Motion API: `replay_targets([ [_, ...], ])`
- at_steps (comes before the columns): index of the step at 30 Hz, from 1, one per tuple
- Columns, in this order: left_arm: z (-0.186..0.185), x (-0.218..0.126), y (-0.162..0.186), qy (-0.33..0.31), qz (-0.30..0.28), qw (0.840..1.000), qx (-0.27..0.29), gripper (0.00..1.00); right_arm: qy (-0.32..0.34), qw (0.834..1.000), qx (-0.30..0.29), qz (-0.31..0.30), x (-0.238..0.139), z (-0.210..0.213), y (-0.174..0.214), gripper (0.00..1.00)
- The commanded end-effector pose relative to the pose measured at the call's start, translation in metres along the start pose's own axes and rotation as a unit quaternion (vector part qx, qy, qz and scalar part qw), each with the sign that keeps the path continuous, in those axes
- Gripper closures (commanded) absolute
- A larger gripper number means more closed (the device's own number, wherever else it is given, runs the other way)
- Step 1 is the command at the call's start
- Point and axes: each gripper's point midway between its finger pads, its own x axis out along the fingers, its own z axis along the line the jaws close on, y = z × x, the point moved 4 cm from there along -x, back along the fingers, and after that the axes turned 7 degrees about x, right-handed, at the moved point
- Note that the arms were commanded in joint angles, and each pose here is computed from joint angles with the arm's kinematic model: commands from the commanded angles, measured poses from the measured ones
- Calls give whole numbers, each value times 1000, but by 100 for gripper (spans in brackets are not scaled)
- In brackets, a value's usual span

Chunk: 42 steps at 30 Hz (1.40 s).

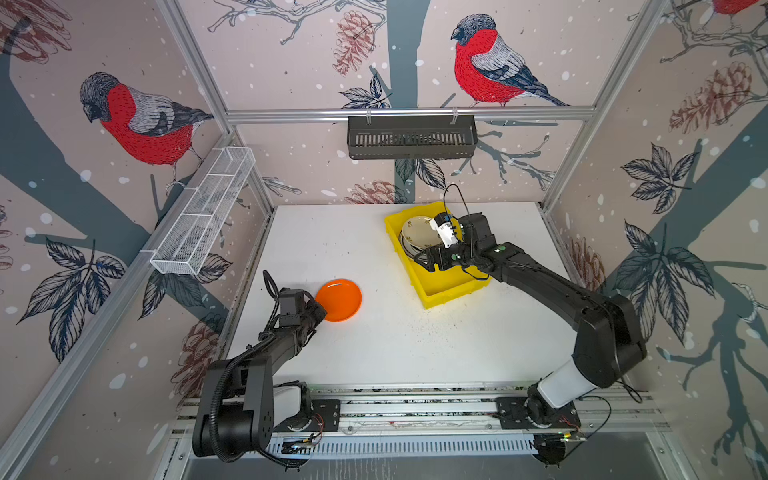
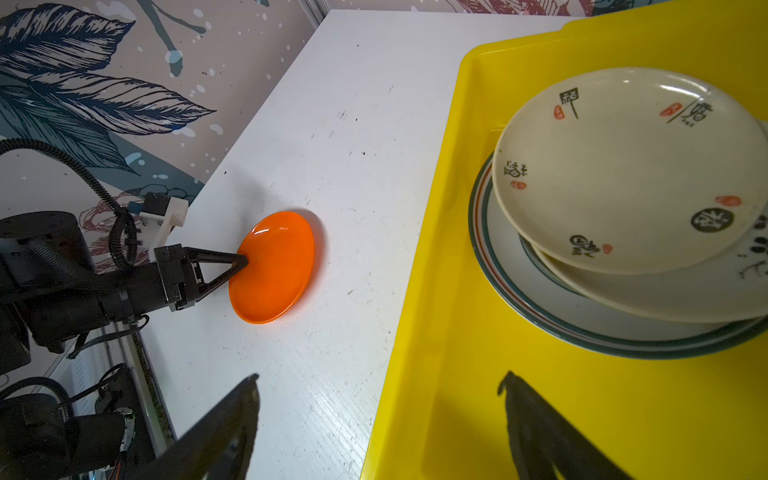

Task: Place the plates into the plastic bin on the countertop
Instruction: 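Lift the orange plate upright with the left gripper and draw it nearer, then carry the orange plate toward the yellow bin with the left gripper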

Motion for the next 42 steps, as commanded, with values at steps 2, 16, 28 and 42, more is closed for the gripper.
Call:
replay_targets([
  [2, 5, 2, 5, -7, 9, 1000, 13, 88, 3, 1000, -4, -14, 3, -3, -5, 9],
  [16, -11, 2, 1, 43, 8, 999, 26, 100, -9, 1000, 4, -18, 2, 1, -3, 9],
  [28, -41, -20, -17, 111, -25, 993, 20, 100, -42, 999, 21, -6, 9, 4, 1, 10],
  [42, -120, -72, -58, 215, -85, 972, 44, 100, -94, 995, 31, -18, 5, 12, -5, 9],
])
